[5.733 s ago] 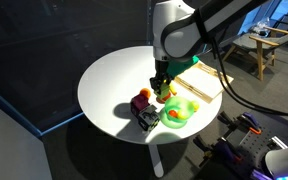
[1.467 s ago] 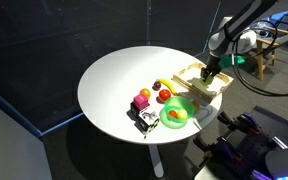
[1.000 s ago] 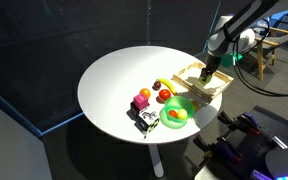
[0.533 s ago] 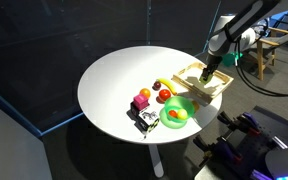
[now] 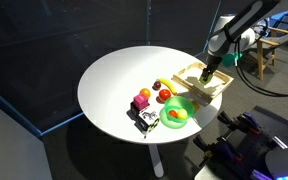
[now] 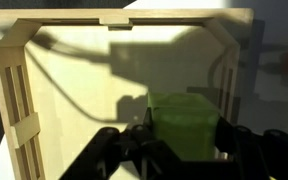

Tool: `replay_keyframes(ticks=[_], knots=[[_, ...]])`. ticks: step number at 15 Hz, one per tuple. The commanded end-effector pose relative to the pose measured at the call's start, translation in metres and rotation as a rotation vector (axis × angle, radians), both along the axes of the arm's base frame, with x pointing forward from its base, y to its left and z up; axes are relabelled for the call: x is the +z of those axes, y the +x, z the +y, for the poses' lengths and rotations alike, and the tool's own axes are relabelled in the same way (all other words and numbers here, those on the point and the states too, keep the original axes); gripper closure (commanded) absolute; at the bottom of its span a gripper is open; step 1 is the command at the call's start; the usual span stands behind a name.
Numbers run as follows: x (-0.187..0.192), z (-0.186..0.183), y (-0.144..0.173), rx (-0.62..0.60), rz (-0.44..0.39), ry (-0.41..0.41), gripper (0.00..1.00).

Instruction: Put the smaller yellow plastic fruit in the bowl and then put the yellow block in the crate

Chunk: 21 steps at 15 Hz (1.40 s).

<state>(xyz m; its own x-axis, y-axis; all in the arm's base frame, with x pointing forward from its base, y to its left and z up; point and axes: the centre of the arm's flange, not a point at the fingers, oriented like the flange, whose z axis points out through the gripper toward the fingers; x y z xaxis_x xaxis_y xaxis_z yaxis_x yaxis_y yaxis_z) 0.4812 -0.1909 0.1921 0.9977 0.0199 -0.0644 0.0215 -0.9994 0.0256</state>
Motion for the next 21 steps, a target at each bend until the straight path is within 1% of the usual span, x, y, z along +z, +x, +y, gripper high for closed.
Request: replay_keyframes(ticks=[1, 4, 10, 15, 21], knots=[[0.0, 0.0, 0.0, 0.0, 0.0, 0.0, 0.72], [-0.001, -0.007, 0.001, -0.011, -0.014, -0.021, 0.72], [-0.013, -0.018, 0.002, -0.01, -0.016, -0.033, 0.72], [-0.033, -0.027, 0.003, -0.006, 0.009, -0.006, 0.72], [-0.05, -0.034, 0.007, 0.032, 0.009, 0.037, 0.72]])
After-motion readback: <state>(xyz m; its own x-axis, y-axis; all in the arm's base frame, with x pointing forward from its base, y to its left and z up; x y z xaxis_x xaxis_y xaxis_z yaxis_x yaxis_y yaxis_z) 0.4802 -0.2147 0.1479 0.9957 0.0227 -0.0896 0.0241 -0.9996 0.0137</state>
